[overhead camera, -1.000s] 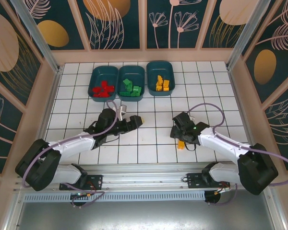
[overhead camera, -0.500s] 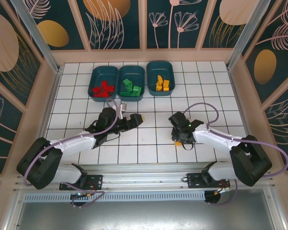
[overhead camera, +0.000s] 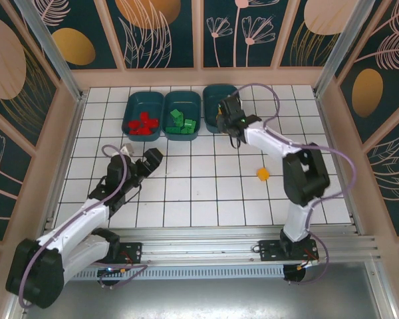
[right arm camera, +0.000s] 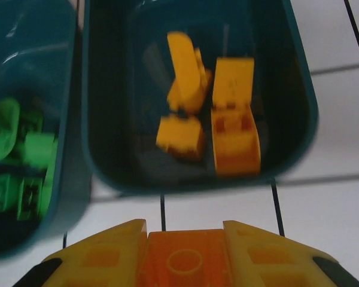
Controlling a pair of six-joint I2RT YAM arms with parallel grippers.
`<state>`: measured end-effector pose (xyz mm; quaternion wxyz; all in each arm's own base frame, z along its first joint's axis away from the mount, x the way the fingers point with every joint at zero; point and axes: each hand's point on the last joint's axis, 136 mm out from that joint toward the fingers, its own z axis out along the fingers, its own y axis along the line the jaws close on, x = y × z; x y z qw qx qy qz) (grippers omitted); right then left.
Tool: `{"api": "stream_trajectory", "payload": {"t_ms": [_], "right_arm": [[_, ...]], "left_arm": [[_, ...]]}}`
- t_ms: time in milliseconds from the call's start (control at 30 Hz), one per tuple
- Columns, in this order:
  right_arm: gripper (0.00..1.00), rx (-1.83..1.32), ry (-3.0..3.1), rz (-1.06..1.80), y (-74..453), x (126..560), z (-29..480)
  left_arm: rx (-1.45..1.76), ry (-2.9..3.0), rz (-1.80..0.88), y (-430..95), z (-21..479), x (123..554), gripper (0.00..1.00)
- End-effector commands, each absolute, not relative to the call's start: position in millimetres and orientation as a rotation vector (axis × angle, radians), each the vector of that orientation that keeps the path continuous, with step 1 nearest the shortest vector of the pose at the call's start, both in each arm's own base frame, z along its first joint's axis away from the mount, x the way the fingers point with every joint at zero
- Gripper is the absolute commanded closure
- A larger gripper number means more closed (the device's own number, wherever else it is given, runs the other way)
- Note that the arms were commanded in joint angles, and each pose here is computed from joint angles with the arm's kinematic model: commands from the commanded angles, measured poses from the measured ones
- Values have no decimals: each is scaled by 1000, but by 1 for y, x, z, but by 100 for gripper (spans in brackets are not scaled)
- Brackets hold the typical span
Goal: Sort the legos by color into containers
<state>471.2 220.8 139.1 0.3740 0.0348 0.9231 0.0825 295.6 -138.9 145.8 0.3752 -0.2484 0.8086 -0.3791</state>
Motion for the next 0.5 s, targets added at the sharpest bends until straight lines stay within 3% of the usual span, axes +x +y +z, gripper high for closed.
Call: {"api": "stream_trajectory", "payload": {"t_ms": [0,67,167,367,467], "right_arm": [[74,41,2328,163,222,511,142],[66,45,2329,137,222,529,138],[43,17,2288,145,226,542,151],[35,22,2156,167,217,525,222],[34,27,2167,114,195,491,221]], "left_arm": [[-682,2108,-916,-129,134,286,2],[-674,2122,-935,-132,133,284,2],[-649,2132,-968,-138,135,284,2],[-552,2138,-1044,-155,146,290,2],[-490,2144,-1142,-172,148,291,2]]}}
